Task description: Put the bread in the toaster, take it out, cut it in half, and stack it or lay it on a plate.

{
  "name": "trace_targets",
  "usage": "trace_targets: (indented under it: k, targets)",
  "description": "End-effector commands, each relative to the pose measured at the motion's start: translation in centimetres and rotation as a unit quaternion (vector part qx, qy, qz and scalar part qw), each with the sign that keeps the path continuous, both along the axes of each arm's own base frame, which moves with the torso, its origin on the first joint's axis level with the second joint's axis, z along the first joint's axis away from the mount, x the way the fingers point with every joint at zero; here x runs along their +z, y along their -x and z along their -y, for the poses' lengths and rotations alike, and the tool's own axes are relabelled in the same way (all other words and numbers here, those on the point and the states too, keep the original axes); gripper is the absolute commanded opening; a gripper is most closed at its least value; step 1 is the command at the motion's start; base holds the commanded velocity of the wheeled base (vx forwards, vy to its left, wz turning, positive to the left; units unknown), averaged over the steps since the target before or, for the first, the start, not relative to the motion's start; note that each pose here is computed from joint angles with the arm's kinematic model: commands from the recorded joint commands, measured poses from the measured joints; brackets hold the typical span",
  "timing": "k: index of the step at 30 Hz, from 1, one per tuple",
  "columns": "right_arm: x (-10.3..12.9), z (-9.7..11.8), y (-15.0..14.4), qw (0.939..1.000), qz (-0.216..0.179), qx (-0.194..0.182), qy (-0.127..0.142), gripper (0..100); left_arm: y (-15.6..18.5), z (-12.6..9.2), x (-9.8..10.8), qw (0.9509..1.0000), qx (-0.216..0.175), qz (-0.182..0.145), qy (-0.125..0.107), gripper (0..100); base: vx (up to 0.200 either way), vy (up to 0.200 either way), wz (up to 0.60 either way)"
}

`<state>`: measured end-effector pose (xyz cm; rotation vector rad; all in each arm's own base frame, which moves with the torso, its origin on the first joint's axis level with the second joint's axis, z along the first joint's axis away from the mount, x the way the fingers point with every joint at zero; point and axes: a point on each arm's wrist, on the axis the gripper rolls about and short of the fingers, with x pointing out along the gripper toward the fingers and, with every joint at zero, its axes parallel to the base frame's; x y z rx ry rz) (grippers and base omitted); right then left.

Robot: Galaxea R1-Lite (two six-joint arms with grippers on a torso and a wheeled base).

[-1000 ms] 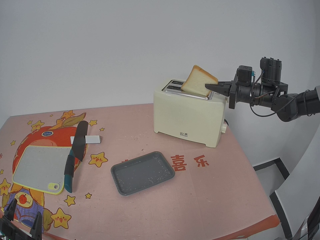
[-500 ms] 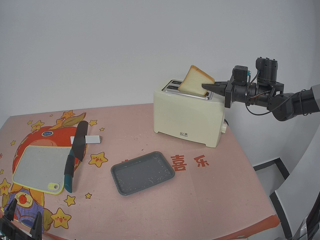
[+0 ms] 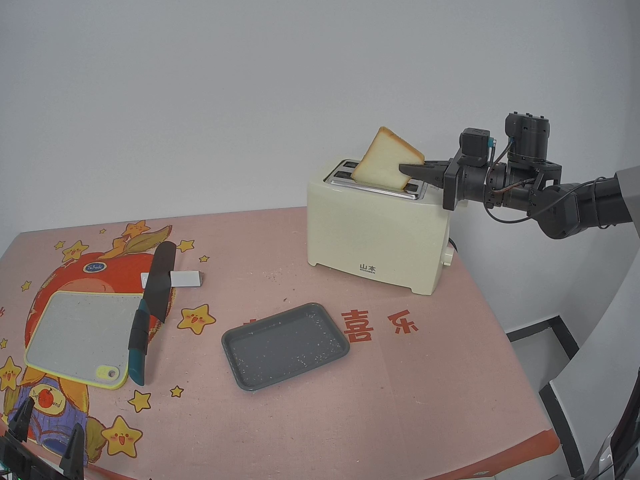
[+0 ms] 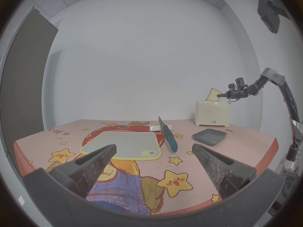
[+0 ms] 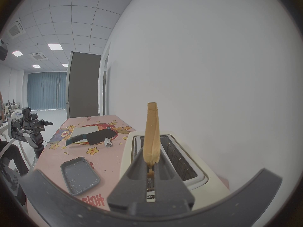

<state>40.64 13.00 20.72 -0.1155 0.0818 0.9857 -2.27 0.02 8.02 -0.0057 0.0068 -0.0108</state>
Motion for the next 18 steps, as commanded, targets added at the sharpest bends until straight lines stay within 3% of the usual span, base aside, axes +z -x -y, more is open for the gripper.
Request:
trace_targets:
  k: [1,18]
  targets:
    - [-0.60,-0.10,-0.28,1.0000,-0.006,0.000,0.002,0,-0.13,0.00,-0.45,1.0000,0.000,-0.009,0.000,100,0.000,0.000,0.00]
    - [-0.80,0.13,-0.22,1.0000,-0.006,-0.004,0.006,0,-0.12,0.00,-0.41,1.0000,0.000,-0.008,0.000,100,0.000,0.000,0.00]
